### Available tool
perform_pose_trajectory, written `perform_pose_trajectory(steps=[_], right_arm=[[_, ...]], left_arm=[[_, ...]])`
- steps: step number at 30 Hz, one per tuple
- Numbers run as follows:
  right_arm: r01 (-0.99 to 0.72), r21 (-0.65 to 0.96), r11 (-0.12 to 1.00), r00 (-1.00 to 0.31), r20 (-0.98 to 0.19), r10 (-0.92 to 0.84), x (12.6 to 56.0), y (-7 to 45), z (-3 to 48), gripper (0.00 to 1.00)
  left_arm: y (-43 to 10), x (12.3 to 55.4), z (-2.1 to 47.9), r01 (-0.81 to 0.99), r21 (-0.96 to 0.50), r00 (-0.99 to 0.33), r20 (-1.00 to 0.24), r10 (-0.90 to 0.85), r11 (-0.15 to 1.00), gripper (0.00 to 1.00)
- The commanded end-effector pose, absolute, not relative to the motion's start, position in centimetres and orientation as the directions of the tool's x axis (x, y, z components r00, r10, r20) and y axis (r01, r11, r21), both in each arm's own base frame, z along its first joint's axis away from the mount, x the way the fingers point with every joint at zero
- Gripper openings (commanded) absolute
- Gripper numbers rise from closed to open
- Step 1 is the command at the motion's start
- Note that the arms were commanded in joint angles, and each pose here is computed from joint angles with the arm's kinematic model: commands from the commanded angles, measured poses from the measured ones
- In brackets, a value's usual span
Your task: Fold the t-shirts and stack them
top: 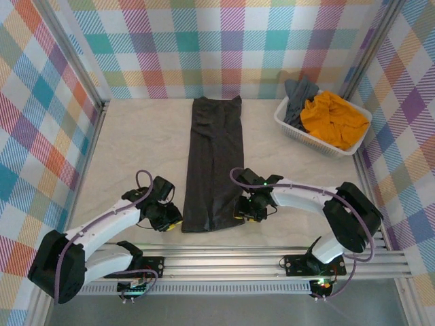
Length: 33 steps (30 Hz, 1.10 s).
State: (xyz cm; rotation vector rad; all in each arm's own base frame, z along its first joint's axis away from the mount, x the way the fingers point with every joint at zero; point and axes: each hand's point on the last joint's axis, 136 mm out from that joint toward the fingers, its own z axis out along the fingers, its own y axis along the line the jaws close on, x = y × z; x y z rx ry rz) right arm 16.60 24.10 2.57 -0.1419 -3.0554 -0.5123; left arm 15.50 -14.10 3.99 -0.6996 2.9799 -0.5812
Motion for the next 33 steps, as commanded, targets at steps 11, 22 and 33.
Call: perform_pose_trajectory(steps=[11,22,33], right_arm=[[0.044,0.304,0.952,-0.997,0.067,0.025,16.6,25.6,1.3,0.42],[0.085,0.231,0.969,-0.991,0.117,0.059,14.6,25.6,0.6,0.07],[0.173,0.15,0.973,-0.984,0.056,0.166,13.6,23.1,1.8,0.0]], left_arm=[[-16.5,14.2,1.4,-0.347,-0.3,-0.936,0.05,-0.348,0.889,0.3],[-16.4,13.4,2.2,-0.309,-0.31,-0.945,-0.003,-0.326,0.899,0.37],[-15.3,12.9,2.8,-0.269,-0.205,-0.955,-0.069,-0.288,0.941,0.35]])
